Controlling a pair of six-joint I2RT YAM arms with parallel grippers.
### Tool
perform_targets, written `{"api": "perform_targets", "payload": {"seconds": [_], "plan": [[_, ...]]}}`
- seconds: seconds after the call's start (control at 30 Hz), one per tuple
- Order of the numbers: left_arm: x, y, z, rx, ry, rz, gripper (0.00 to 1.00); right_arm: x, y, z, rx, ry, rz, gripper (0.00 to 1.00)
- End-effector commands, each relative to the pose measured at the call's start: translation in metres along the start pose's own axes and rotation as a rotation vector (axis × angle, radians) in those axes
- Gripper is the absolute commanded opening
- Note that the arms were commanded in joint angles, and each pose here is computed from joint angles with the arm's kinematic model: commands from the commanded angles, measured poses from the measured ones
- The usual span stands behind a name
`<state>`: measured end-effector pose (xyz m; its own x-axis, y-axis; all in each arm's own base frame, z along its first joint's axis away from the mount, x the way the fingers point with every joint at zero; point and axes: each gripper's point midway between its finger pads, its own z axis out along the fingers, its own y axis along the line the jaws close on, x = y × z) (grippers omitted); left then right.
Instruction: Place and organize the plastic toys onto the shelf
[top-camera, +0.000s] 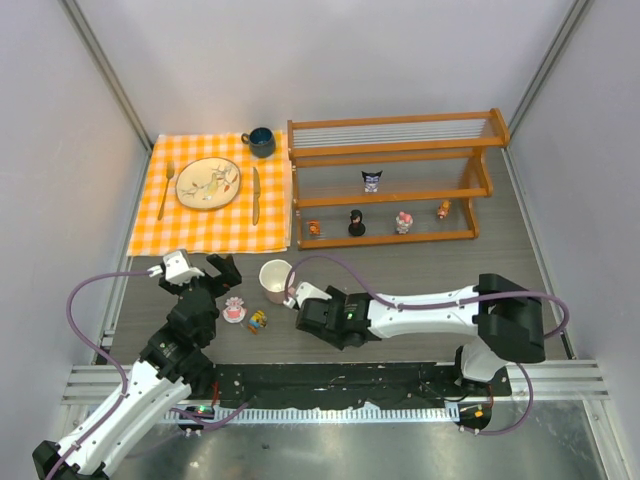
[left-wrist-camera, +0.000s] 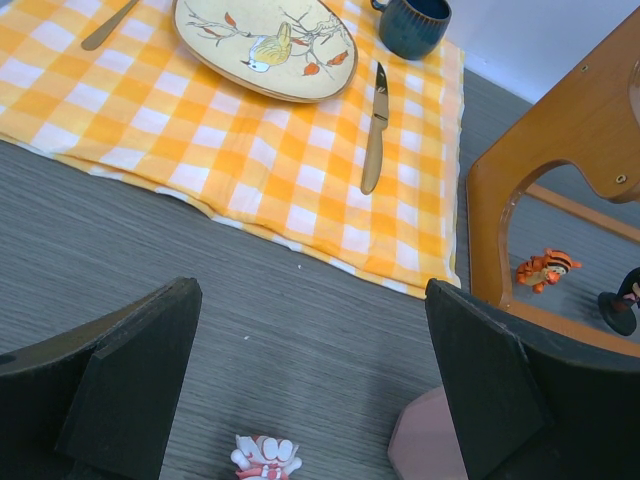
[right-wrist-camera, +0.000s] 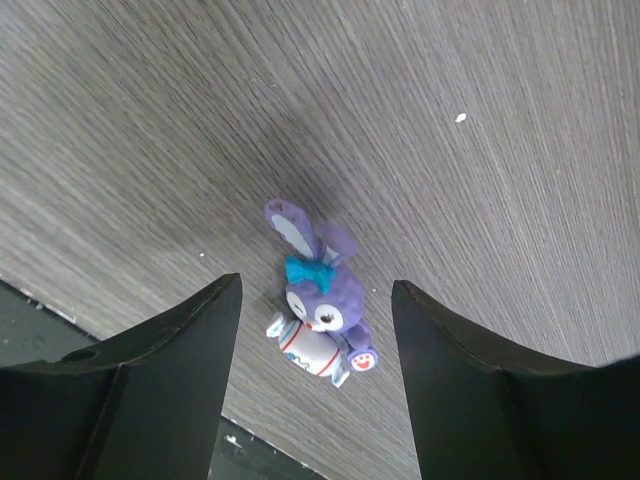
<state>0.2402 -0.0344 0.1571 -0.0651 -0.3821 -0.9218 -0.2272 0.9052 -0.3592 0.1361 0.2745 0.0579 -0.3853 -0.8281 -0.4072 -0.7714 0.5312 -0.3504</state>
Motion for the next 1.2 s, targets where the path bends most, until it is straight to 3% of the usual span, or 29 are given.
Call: {"api": "perform_targets", "payload": {"seconds": [0.0, 0.8, 1.0, 1.17], "plan": [[-0.012, -0.003, 0.002, -0.001, -0.042, -0.027, 1.00, -0.002, 0.002, 0.014, 0.034, 0.002, -0.017, 0.67], [-0.012, -0.003, 0.001, 0.000, -0.043, -0.030, 1.00, 0.019, -0.001, 0.023, 0.118, 0.153, -0.022, 0.58], [-0.013, -0.003, 0.001, 0.002, -0.046, -0.033, 1.00, 0.020, 0.001, 0.023, 0.115, 0.161, -0.019, 0.42], [-0.012, -0.003, 0.001, 0.001, -0.045, -0.032, 1.00, 0.017, -0.001, 0.019, 0.117, 0.143, 0.004, 0.17]]}}
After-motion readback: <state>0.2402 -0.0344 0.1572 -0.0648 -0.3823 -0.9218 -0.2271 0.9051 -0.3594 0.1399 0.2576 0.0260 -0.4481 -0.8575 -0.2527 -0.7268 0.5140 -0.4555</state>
